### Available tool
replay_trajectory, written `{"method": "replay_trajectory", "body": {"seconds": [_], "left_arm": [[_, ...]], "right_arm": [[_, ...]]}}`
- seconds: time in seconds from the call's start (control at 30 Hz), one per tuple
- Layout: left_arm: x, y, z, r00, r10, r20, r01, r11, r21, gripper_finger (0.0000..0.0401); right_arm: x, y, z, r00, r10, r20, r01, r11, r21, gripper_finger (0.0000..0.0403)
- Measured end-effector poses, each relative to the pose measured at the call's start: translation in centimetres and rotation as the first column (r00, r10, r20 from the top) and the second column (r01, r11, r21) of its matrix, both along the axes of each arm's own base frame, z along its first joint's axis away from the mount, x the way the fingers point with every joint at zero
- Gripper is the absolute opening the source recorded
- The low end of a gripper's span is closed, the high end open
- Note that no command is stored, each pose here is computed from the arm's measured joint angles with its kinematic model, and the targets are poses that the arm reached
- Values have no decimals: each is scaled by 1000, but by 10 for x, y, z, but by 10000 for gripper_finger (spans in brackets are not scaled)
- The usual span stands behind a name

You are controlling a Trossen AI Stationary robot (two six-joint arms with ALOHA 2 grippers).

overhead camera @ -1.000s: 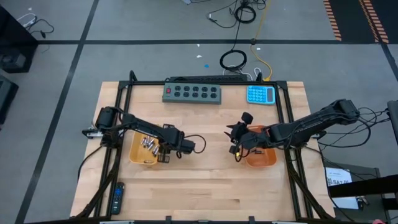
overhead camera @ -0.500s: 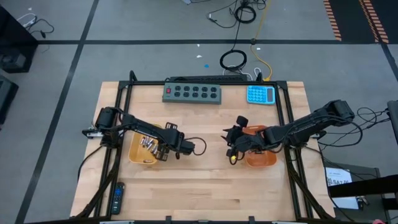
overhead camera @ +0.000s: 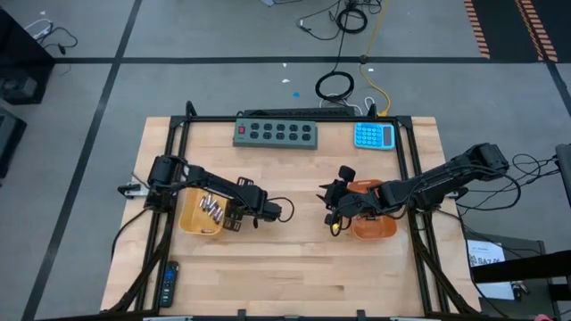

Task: Sort batteries
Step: Put the silver battery into the yellow bin

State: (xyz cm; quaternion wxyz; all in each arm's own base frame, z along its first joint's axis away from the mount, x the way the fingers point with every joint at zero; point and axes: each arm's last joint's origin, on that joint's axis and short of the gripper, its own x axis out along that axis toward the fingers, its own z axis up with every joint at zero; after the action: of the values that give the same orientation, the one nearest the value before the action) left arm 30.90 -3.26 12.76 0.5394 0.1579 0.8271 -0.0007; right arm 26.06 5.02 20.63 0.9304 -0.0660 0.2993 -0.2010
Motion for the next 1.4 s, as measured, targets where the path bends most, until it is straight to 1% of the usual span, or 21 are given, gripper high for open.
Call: {"method": "replay_trajectory", "body": {"seconds": [0.2,0.37,0.47,0.6,0.87,1.0,1.2,1.33,1.4], "left_arm": [[0,0,4,1000,0,-22,0,1000,4,185],[6,-1,18,999,21,-28,-20,1000,22,185],[9,-2,25,999,25,-30,-24,1000,16,185],[9,0,25,997,56,-45,-57,998,-31,185],[1,11,20,991,83,-109,-86,996,-25,185],[0,17,21,988,99,-121,-102,995,-22,185],[1,24,20,989,81,-127,-87,995,-44,185],[3,25,19,993,16,-118,-25,996,-82,185],[4,26,18,995,5,-104,-15,996,-89,185]], "right_arm": [[0,0,0,1000,-3,-3,3,1000,2,121],[-1,0,-1,1000,-4,-9,4,1000,3,121],[-1,0,-1,1000,-3,-9,3,1000,1,121],[-1,0,-1,1000,-8,-6,8,1000,7,121],[-1,0,-1,1000,-6,-7,6,1000,5,121],[-1,0,-1,1000,-1,-10,1,1000,0,121],[-1,0,-1,1000,-1,-14,1,1000,-2,121],[-1,0,-1,1000,-1,-17,1,1000,-2,121],[-1,0,-1,1000,-1,-18,1,1000,-3,121]]}}
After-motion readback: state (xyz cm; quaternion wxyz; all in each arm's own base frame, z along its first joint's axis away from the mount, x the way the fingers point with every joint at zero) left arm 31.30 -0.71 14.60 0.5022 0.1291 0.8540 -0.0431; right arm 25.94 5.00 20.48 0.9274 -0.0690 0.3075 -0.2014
